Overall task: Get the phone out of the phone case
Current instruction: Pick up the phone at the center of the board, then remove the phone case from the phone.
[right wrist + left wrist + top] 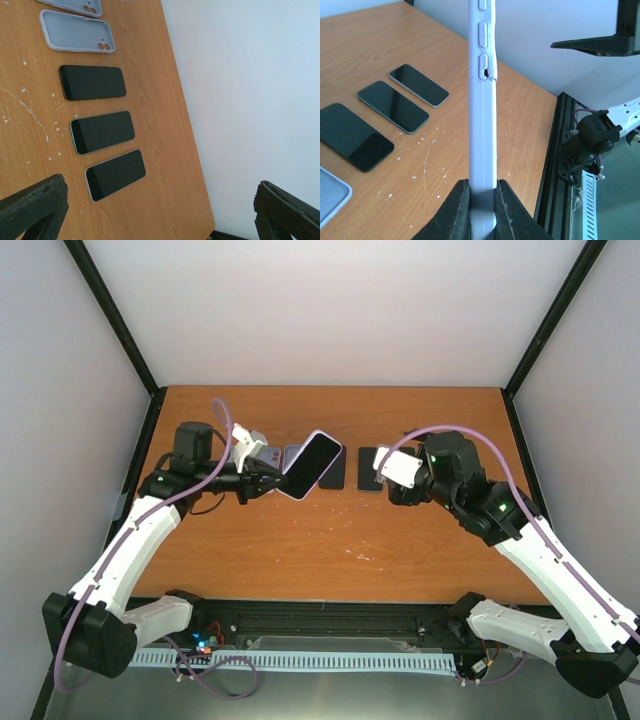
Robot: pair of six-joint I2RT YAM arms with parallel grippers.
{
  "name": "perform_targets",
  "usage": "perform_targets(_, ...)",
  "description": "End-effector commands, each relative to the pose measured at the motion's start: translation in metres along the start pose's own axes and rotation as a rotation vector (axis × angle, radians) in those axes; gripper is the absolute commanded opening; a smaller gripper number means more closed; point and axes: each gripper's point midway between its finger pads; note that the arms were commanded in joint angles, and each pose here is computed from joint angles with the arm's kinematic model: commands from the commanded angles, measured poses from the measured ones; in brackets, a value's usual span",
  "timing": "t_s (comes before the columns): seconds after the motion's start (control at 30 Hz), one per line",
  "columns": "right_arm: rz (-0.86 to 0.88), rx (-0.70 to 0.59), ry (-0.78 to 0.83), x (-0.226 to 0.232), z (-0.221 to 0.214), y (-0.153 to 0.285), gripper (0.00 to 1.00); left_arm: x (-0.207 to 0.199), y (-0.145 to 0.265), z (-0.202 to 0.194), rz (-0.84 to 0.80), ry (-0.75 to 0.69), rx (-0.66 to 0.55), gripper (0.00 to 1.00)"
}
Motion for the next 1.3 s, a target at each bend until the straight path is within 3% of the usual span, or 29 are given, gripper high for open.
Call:
perform_targets(0.0, -0.077, -0.023, -0.13, -0.037, 0.001, 0.009, 1.0, -0.021, 0.015, 0.03, -0.018, -0.107, -0.111, 0.01)
perform_targets(0.53, 0.074, -0.061, -0.449, -0.039, 0.002, -0.021, 1.0, -0.034, 0.023, 0.016, -0.062, -0.032, -0.215, 0.01)
perform_targets(0.93, 0.299, -0.404, -0.787, -0.064, 0.022, -0.027, 1.0, -0.047, 0.031, 0.042, -0.154, -0.094, -0.39, 0.01)
perform_targets(1.13, 0.468, -0.674, -0.969, -0.048, 0.055, -0.01, 1.0, -0.041, 0.029, 0.042, -0.215, 0.018, -0.436, 0.01)
perform_targets(1.27, 0.55, -0.725, -1.078, -0.044, 0.06, -0.016, 0.98, -0.038, 0.026, 0.048, -0.232, 0.063, -0.424, 0.01)
Point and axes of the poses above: each gripper's point midway between its finger pads, its own y axis back along the fingers, its own x axis along the line the jaws close on, z = x × y, and after that the axes turned 10 degrees about y, right-handed
